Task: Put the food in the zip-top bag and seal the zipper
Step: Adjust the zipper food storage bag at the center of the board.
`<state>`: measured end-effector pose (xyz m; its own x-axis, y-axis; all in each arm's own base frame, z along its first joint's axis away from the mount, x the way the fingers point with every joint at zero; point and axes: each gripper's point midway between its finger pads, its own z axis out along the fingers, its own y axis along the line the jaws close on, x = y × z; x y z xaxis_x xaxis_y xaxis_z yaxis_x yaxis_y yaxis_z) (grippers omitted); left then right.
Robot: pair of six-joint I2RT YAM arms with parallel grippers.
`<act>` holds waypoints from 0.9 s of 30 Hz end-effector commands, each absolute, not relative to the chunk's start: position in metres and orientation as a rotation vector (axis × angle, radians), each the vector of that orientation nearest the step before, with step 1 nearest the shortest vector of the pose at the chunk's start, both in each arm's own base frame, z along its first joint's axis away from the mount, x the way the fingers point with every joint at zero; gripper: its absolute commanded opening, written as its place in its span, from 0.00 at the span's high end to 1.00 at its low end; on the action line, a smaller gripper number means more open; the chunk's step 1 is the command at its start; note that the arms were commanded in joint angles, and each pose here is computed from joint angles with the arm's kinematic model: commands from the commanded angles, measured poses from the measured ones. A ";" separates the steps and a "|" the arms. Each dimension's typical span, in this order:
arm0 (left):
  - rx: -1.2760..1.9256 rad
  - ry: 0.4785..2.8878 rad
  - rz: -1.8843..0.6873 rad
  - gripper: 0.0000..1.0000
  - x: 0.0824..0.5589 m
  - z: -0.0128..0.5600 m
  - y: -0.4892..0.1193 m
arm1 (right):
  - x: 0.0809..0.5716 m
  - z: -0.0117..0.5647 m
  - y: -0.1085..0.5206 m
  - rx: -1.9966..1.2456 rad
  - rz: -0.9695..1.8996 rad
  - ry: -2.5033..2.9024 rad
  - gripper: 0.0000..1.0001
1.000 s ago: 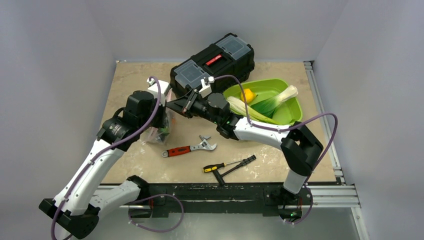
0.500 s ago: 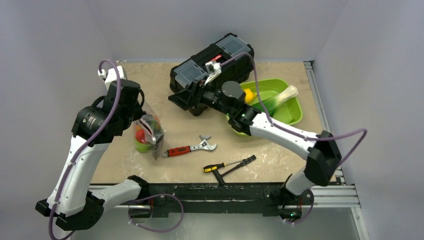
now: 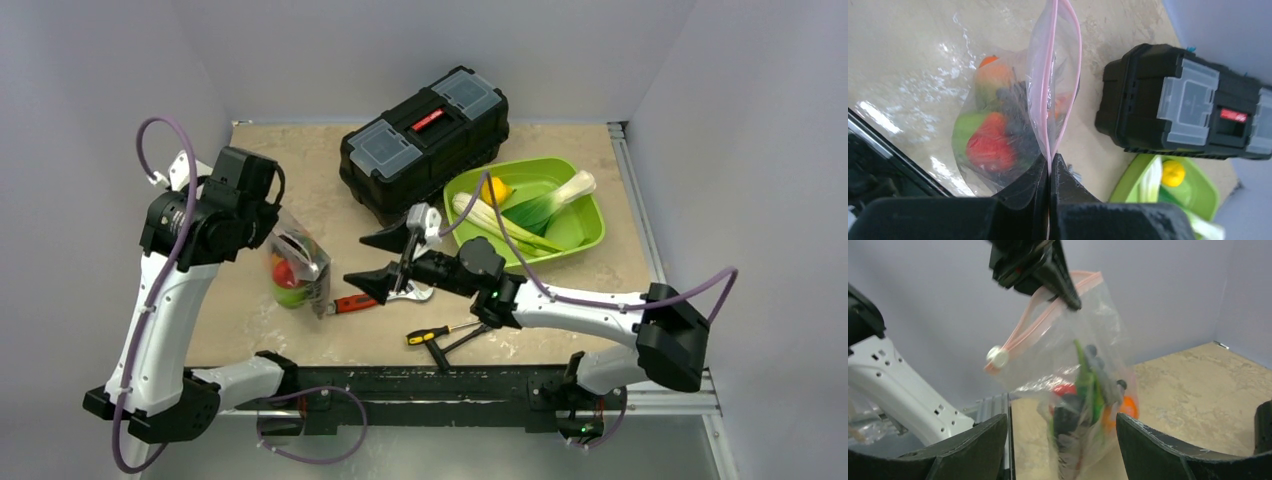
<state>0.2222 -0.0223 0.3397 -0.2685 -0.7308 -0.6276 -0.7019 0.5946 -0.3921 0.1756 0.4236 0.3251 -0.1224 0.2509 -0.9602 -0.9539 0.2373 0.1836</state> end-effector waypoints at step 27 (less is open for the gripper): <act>-1.646 1.870 -0.360 1.00 0.204 0.310 -0.035 | 0.122 0.311 0.465 -0.814 1.121 1.021 0.26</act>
